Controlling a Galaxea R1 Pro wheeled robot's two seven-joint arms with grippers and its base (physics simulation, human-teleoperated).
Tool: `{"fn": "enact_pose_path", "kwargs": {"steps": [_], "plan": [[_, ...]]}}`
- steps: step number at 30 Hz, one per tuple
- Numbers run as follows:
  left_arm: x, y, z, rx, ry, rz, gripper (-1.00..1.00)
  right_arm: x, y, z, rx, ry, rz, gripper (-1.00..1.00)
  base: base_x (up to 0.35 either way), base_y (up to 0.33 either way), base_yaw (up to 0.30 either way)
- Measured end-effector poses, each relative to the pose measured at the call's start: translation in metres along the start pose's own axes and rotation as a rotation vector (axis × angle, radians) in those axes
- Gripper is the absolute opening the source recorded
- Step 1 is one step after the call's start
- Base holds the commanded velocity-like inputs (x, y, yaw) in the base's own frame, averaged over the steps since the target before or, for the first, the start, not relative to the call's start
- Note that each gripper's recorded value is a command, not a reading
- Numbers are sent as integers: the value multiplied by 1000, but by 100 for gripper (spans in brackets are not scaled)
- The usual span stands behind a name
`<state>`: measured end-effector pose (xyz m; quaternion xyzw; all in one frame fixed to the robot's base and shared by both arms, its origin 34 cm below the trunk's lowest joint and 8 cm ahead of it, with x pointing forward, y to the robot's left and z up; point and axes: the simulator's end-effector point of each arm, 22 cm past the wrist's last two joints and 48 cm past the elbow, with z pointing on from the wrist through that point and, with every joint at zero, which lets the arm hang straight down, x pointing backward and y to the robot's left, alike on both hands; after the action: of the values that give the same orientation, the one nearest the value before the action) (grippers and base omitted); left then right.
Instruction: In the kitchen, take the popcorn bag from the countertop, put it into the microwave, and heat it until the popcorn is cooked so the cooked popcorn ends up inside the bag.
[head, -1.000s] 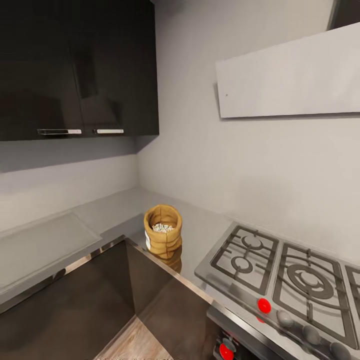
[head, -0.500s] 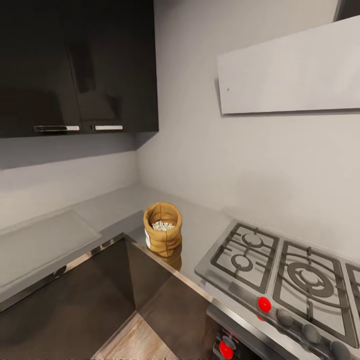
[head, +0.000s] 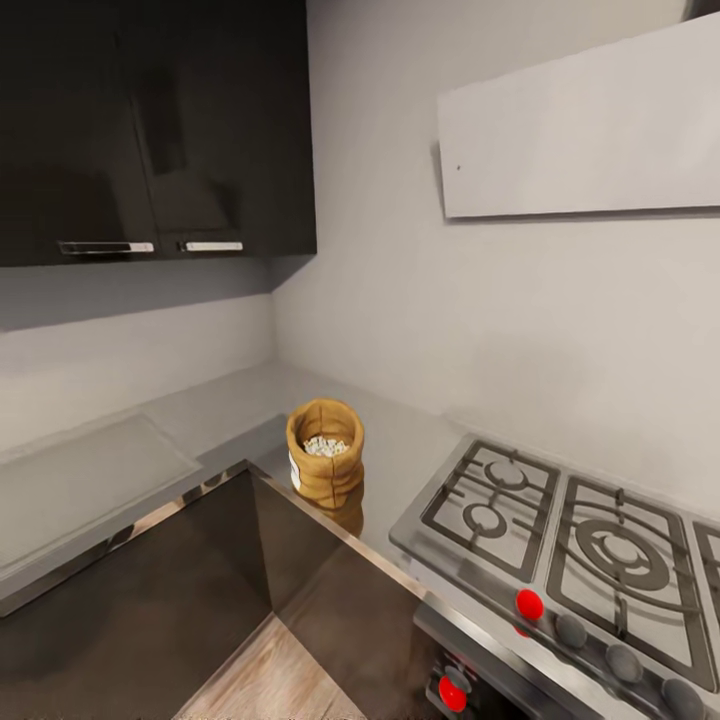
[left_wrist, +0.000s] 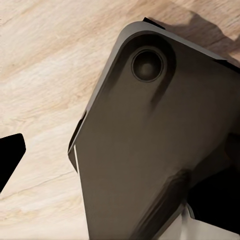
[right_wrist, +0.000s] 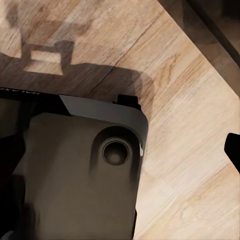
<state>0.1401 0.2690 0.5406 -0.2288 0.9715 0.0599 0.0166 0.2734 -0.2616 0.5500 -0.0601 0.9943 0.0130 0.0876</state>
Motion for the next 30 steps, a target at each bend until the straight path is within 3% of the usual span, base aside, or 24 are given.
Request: {"fn": "enact_pose_path", "kwargs": {"steps": [30], "plan": [[16, 8, 0, -21, 42, 8, 100, 18, 2, 3, -4, 44, 0, 100, 0, 0, 0]]}}
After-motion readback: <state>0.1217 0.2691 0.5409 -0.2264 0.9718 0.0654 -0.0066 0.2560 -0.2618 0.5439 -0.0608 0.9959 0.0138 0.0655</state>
